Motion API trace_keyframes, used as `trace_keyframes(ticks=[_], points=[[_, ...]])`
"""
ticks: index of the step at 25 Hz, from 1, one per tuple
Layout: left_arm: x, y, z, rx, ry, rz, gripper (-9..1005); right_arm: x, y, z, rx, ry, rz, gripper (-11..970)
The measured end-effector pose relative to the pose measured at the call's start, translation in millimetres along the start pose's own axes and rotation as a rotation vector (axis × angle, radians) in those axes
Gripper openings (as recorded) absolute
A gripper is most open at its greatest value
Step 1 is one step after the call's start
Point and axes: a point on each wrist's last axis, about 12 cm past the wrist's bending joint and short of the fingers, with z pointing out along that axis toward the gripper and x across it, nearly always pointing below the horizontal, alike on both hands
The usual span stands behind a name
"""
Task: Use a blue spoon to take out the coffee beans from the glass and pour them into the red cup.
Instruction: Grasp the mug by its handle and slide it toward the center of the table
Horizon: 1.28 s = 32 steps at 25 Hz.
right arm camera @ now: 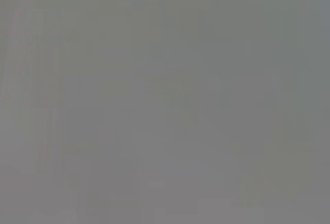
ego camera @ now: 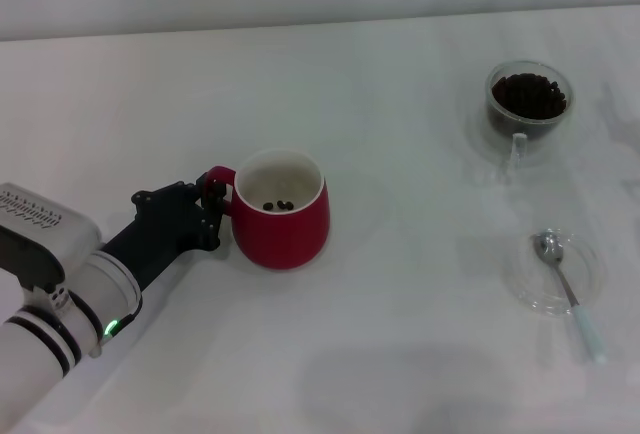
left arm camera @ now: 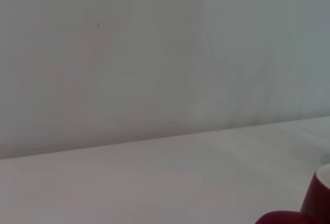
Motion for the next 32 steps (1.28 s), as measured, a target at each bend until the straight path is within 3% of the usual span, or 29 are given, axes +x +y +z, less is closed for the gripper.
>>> trace_keyframes(ticks=[31,32], points=[[8.0,-3.8,-6.2,0.029,0.028,0.026,122,-1.3,0.5,-0.2,-0.003,-0.011,0.001,855],[8.6,-3.5,-7.3,0.027,0.027,0.023,155,-1.4,0.9,-0.4,-0.005,-0.013,0.002,855]])
